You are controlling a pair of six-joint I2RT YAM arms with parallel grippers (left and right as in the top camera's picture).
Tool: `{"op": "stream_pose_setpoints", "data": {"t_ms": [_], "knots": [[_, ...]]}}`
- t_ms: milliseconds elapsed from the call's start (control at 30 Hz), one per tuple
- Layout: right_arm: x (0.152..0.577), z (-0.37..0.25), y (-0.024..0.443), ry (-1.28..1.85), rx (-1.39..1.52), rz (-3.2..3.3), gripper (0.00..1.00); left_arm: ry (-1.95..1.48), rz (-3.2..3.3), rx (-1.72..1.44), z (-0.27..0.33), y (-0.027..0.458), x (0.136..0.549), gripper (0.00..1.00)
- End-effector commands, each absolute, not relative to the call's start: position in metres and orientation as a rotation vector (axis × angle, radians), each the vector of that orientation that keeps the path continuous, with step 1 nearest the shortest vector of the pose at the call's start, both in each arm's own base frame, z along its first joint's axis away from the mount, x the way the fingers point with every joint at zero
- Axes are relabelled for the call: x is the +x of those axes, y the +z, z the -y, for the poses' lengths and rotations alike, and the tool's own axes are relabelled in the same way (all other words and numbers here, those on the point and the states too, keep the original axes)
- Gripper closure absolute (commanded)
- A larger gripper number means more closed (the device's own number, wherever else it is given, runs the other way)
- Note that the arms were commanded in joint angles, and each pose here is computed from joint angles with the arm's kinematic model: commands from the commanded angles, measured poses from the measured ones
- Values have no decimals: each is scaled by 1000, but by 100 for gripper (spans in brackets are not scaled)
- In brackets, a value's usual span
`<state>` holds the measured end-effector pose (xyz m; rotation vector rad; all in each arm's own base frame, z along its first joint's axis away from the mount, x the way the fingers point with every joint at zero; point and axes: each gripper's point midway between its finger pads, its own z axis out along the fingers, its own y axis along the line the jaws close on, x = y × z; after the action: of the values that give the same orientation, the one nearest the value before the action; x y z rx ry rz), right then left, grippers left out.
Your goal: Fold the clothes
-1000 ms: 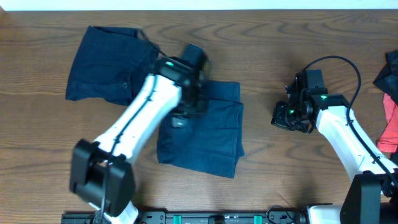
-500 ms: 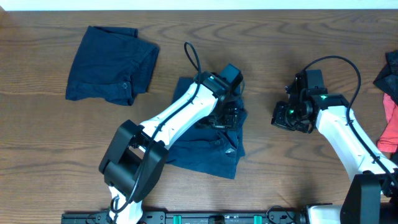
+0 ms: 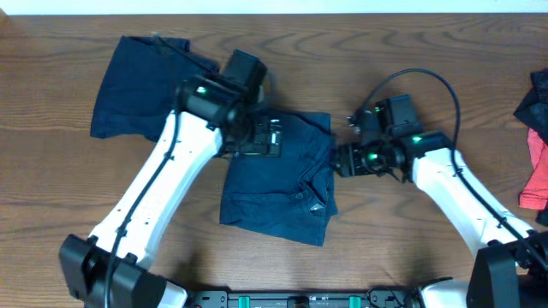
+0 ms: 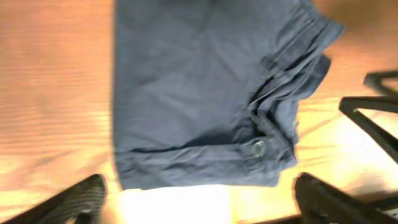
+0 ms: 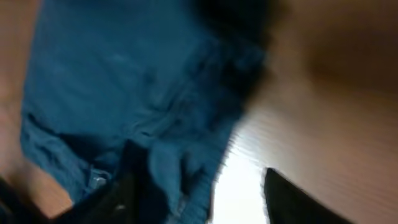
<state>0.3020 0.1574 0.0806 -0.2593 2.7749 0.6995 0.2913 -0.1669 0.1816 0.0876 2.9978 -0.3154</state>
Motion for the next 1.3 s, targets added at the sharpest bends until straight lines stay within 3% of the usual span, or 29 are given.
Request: {"op": "stream_pose_setpoints", "data": {"t_ms": [0, 67, 100, 200, 333, 367, 533, 733, 833, 933, 1000, 1067, 1267], "knots": [[306, -169, 78, 623, -309, -2749, 34, -280, -3064, 161, 162, 164, 283, 29], [321, -164, 71, 506, -226, -2734, 41, -314, -3110, 210, 167, 151, 270, 48], [326, -163, 69, 482, -201, -2725, 50, -319, -3130, 216, 168, 144, 265, 52], [336, -166, 54, 481, -133, -2732, 65, -383, -3170, 240, 177, 118, 252, 57], [332, -165, 20, 465, -90, -2823, 95, -663, -3167, 295, 207, 84, 233, 61], [331, -164, 12, 454, -86, -2845, 99, -733, -3156, 313, 215, 77, 228, 61], [339, -141, 0, 368, -3, -2860, 99, -1023, -3146, 393, 238, 52, 192, 64], [346, -128, 4, 419, 69, -2848, 99, -1027, -3275, 424, 231, 35, 149, 76], [341, -141, 13, 566, -8, -2844, 97, -1022, -3284, 441, 232, 35, 145, 76], [334, -167, 39, 802, -209, -2761, 84, -1029, -3266, 447, 234, 35, 148, 76], [329, -177, 55, 896, -254, -2722, 64, -1031, -3264, 443, 235, 35, 149, 78], [319, -186, 66, 981, -279, -2710, 57, -1059, -3260, 443, 236, 38, 148, 81], [278, -205, 75, 1165, -371, -2778, 56, -1247, -3178, 413, 244, 63, 154, 80]]}}
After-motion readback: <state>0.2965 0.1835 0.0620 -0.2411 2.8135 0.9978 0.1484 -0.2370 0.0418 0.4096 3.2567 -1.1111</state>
